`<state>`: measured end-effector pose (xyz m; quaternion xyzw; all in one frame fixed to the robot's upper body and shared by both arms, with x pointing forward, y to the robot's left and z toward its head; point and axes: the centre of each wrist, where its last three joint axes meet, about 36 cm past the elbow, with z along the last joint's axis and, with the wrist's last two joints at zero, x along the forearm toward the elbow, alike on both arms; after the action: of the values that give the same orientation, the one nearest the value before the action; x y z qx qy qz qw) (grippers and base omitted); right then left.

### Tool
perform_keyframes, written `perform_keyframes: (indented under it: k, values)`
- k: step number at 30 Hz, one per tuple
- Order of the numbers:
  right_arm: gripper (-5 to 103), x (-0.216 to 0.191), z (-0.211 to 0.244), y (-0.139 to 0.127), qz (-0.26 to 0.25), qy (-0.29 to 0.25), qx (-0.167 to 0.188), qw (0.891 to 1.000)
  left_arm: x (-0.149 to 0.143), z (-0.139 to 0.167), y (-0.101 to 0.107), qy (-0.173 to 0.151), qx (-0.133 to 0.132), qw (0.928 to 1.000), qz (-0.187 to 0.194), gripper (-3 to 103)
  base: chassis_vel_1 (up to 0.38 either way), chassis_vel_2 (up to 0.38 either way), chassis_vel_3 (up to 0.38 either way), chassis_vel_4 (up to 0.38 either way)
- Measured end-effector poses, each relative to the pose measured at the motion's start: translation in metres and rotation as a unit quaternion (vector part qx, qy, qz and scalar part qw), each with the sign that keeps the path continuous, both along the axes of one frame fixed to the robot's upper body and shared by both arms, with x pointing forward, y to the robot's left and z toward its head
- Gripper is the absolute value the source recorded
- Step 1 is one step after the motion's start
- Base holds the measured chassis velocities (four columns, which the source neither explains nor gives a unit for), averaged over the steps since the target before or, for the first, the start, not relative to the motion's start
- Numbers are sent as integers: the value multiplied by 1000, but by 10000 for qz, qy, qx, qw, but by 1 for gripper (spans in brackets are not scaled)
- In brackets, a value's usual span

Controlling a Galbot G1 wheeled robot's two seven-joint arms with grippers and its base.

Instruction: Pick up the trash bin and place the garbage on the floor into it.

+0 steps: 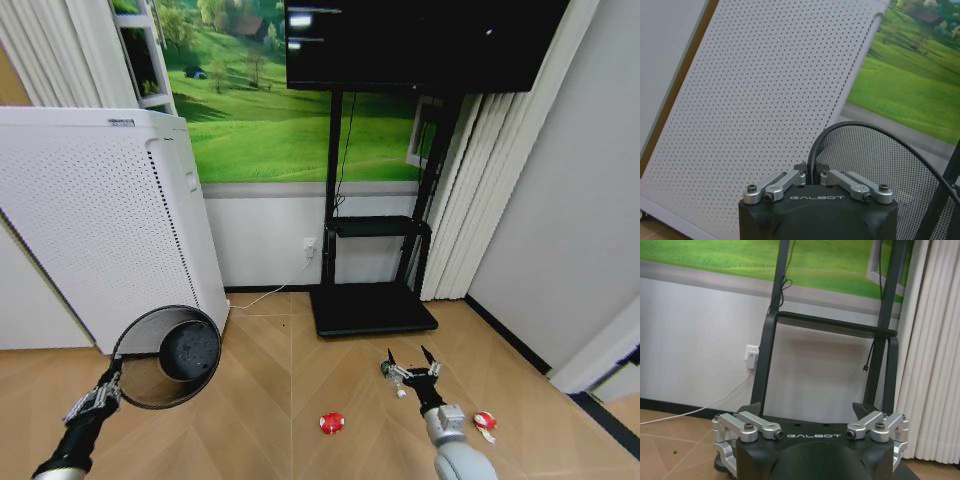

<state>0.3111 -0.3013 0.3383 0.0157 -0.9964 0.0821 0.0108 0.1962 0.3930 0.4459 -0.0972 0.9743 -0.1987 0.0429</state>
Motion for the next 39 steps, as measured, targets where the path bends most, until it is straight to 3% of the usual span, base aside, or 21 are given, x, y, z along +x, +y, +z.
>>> perform_keyframes:
  k: [7,28,31,34,35,37,39]
  values:
    - [100,-2,-2,9,72,2,42,10000,-8,-10,-3,183,-266,9992,232,7,12,11,-14,-18]
    - [100,4,-9,13,102,223,64,9997,-13,-17,-12,227,-478,9981,311,7,204,200,-199,-212]
    - [100,6,-12,15,105,686,175,9974,-15,-18,-14,251,-513,9978,336,7,339,331,-320,-336]
    - [100,16,-21,8,210,1379,7,9902,-19,-19,-17,284,-538,9975,353,7,283,249,-266,-270]
    - [100,16,-21,8,210,1379,7,9902,-19,-19,-17,284,-538,9975,353,7,256,223,-201,-233]
    - [100,25,-24,-1,261,1919,43,9811,-20,-18,-19,276,-542,9975,359,7,100,55,-135,-133]
    - [100,29,-24,-5,266,2088,81,9776,-21,-18,-20,272,-542,9975,363,7,54,-2,-16,-81]
